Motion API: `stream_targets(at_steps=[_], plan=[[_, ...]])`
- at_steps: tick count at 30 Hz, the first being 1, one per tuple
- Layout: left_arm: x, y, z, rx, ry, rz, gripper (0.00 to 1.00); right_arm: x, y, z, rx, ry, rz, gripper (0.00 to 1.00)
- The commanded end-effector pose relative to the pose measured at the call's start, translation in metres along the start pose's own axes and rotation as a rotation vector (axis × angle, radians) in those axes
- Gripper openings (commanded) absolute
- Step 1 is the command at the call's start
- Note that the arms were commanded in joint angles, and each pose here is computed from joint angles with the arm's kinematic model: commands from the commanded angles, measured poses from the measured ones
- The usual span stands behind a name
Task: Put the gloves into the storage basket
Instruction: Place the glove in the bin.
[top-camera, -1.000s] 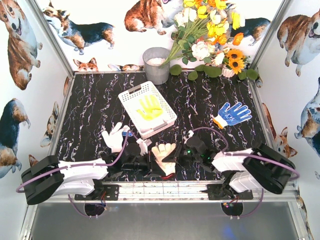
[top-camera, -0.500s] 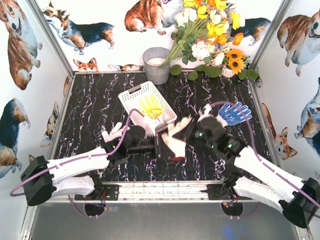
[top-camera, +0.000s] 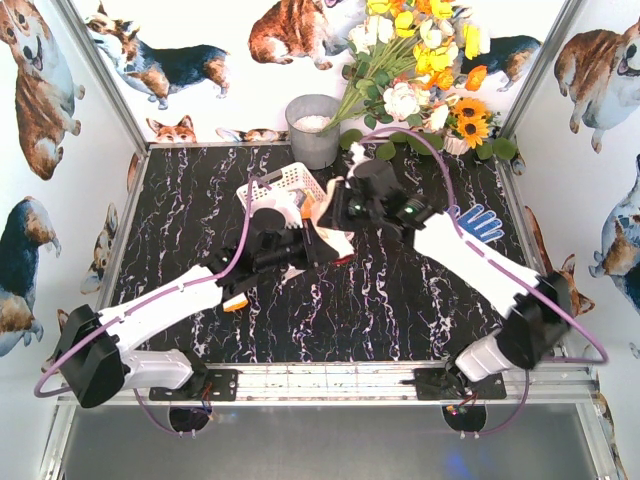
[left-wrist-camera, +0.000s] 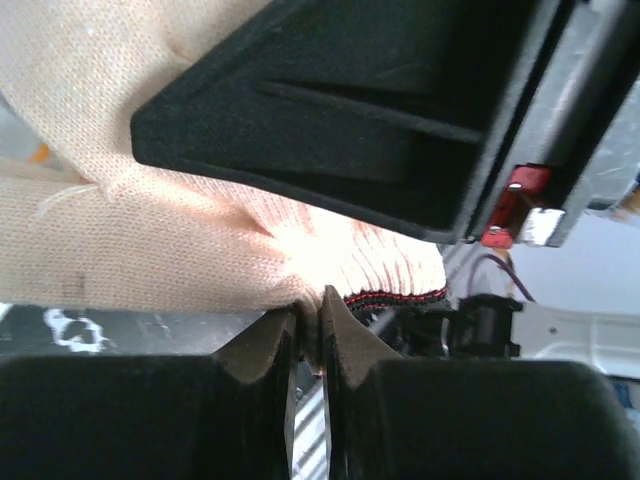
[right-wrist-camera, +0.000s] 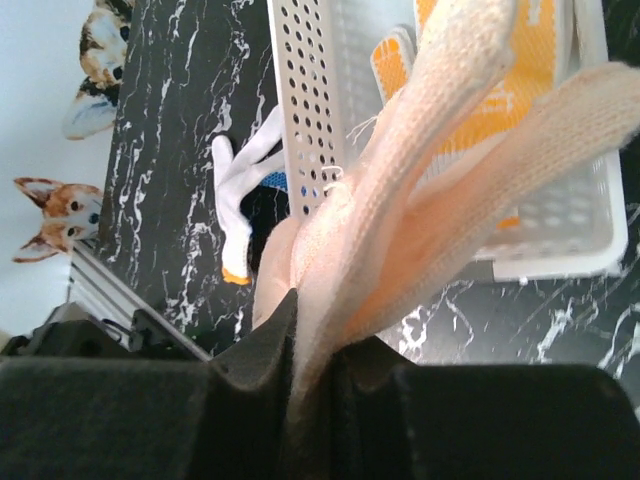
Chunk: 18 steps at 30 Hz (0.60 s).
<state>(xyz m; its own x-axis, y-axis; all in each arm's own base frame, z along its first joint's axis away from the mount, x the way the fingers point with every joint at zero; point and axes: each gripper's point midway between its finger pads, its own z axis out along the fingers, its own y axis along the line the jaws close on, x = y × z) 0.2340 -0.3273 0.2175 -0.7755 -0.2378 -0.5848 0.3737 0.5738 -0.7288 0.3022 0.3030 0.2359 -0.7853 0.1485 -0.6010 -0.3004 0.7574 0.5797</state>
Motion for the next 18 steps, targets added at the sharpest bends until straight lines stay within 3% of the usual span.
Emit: stream_targets(at_steps=[1, 11, 18], plan=[[-0.029, 0.022, 0.001, -0.111, -0.069, 0.082, 0.0, -0.038, 0.024, 0.021, -0.115, -0.081, -0.162, 0.0], [-0.069, 0.074, 0.008, -0.216, -0.089, 0.08, 0.0, -0.068, 0.034, 0.099, -0.253, -0.08, -0.193, 0.0], [-0.097, 0.117, 0.025, -0.294, -0.1, 0.08, 0.0, -0.095, 0.018, 0.145, -0.289, -0.106, -0.185, 0.0]])
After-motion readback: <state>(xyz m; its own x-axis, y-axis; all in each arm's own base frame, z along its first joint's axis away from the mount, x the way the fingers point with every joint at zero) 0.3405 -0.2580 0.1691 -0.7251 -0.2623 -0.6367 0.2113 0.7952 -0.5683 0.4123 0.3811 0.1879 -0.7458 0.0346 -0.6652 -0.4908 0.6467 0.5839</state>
